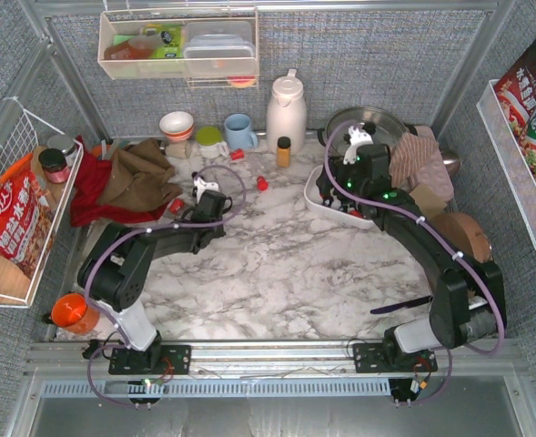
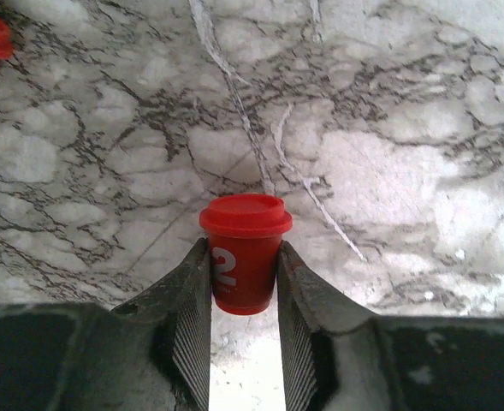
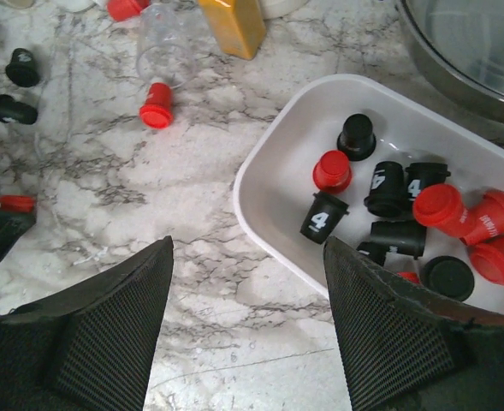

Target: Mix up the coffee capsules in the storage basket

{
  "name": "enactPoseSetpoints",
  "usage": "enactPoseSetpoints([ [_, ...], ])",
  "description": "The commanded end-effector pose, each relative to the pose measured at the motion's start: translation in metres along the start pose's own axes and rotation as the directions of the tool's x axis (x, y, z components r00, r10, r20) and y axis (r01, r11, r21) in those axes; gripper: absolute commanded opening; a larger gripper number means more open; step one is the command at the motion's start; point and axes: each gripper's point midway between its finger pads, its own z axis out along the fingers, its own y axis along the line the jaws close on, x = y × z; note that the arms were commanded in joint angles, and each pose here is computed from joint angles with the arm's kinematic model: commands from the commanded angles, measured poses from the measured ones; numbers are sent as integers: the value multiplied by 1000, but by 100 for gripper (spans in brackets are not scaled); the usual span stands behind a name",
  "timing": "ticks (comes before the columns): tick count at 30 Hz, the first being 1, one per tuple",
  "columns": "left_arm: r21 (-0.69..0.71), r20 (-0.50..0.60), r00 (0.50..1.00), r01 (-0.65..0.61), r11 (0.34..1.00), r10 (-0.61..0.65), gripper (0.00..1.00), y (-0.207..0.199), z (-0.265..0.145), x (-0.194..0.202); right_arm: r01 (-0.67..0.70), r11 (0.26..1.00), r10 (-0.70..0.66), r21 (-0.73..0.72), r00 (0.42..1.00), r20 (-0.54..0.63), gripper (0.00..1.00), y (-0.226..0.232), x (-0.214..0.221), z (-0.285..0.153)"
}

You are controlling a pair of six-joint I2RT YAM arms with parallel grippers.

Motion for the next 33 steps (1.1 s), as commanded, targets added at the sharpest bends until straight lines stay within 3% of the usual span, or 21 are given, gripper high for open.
enactPoseSetpoints([
  [1,128,-35,999,-18,992,23,34,-16,-12,10,-31,998,29,-51,999,-35,75,12,7,-8],
  [4,302,50,996,-83,950,71,33,-44,-32,-6,-63,993,55,-98,995,-78,75,24,15,-9],
  [6,406,168,977,-189,894,131,33,-68,-52,-16,-74,988,59,-137,992,-112,75,34,20,-10],
  [10,492,449,869,-434,754,207,33,-111,-98,-32,-90,971,51,-222,983,-175,75,58,30,-14],
  [15,506,627,761,-563,654,170,33,-142,-138,-41,-128,920,30,-371,966,-259,75,98,51,-30],
  [19,480,707,691,-627,614,153,33,-156,-158,-44,-124,884,-30,-450,947,-320,75,123,80,-50],
  [26,450,793,596,-714,536,128,33,-183,-181,-37,-63,867,-86,-495,959,-271,75,130,97,-65],
  [33,453,806,578,-737,501,122,33,-197,-191,-32,-29,830,-96,-557,977,-193,75,145,87,-79],
])
